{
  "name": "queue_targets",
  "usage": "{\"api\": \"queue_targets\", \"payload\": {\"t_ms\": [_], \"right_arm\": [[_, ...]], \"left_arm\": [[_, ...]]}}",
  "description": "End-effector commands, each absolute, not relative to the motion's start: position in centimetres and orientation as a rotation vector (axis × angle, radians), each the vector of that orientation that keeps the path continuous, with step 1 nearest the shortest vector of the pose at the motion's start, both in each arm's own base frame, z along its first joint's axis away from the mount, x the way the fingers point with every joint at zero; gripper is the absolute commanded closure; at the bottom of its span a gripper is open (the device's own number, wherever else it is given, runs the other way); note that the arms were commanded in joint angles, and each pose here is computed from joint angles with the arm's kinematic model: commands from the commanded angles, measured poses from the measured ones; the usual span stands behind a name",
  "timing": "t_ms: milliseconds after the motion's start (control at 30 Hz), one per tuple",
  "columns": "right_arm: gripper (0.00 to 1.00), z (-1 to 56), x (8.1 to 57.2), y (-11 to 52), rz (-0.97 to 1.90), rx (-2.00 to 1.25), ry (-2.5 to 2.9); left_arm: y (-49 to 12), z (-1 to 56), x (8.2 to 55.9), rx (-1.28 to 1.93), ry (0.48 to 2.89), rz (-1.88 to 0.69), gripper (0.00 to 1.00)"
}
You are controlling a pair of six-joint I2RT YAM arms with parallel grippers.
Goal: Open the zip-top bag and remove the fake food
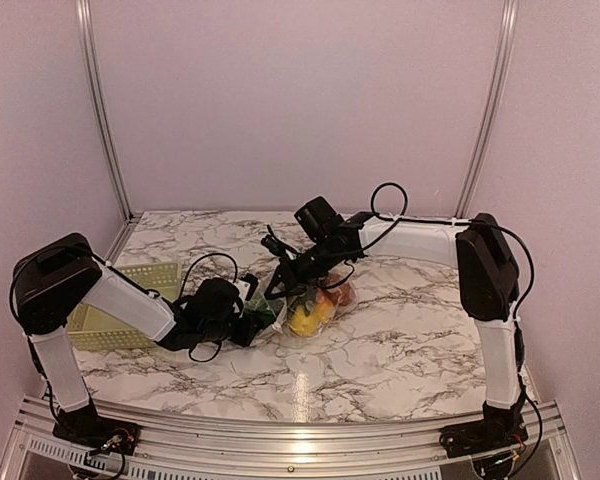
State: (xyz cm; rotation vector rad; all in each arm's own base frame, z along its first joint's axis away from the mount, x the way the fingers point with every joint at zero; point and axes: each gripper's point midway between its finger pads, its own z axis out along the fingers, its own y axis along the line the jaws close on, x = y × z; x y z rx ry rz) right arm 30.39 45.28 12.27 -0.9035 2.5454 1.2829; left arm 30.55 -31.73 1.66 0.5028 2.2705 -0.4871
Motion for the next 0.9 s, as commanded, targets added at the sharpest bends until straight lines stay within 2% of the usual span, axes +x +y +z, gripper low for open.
{"api": "queue_targets", "payload": {"t_ms": [0,233,367,433,567,767,867], "right_arm": [[1.0,11.2,30.7,45.4,1.241,-0.881,2.56],[1.0,10.9,30.0,45.3,1.234,-0.882,2.559],[1.0,10.5,29.7,45.3,1.221,-0.887,2.563],[1.0,10.4,29.6,45.2,1.217,-0.887,2.565],[1.0,11.3,29.7,45.3,1.223,-0.89,2.538],[1.0,15.5,30.1,46.1,1.282,-0.905,2.402],[1.0,18.0,30.3,46.5,1.327,-0.899,2.32]], "left_arm": [[-31.7,-0.4,26.1,0.691,2.339,-0.552,0.76],[-32.2,6.1,25.9,0.695,2.166,-0.619,0.87],[-31.8,7.6,25.8,0.675,2.147,-0.619,0.99],[-31.3,8.0,25.8,0.636,2.153,-0.62,1.0],[-30.5,7.5,26.2,0.573,2.183,-0.58,0.91],[-31.5,7.2,26.9,0.516,2.161,-0.629,0.63],[-32.4,8.0,27.3,0.458,2.134,-0.701,0.55]]}}
